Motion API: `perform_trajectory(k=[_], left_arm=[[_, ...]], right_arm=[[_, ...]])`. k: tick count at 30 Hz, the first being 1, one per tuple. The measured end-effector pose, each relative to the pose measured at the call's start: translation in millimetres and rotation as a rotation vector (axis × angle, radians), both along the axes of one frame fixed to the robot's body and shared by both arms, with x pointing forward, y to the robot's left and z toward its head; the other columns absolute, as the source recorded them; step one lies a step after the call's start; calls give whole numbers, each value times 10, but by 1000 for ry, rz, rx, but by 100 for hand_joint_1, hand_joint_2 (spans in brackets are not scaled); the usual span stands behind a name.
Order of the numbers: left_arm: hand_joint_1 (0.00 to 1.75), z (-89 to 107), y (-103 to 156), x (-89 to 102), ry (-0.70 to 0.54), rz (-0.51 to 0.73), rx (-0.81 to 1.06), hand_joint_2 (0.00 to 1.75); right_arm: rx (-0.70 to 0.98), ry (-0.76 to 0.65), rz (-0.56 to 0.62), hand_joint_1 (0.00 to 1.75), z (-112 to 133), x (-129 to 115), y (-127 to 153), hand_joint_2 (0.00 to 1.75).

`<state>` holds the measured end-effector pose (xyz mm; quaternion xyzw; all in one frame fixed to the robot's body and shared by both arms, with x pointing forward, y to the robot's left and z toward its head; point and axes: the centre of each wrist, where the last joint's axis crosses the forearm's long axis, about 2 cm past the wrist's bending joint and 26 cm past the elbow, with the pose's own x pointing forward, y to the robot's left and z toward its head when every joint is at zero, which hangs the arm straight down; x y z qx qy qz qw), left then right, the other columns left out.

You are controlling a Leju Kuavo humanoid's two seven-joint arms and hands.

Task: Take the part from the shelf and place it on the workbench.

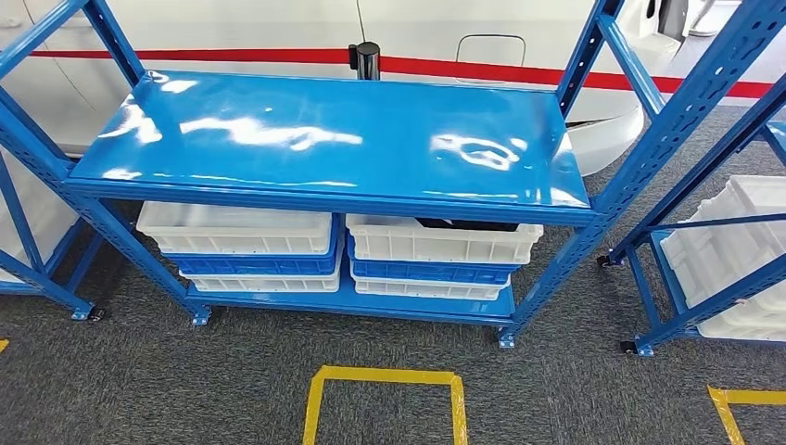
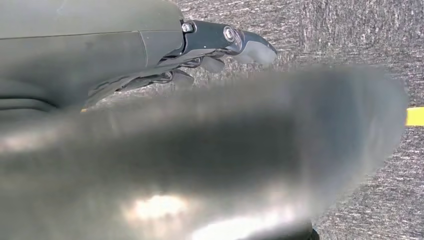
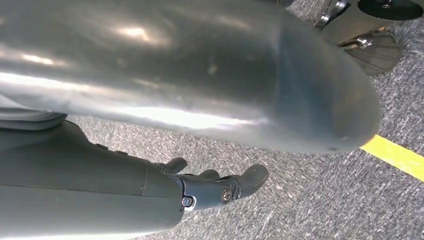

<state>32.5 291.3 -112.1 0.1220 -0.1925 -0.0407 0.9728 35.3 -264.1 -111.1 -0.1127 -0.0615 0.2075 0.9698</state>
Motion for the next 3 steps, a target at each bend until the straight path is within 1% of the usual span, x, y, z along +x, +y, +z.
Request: perform_trajectory(k=[2,3], left_arm=[[0,0,-1,0,-1,0,-1,175],[0,0,-2,0,-1,0,-2,175]], right_arm=[[-1,-1,0,0,0,0,2,87],[-1,-1,0,0,0,0,2,116]])
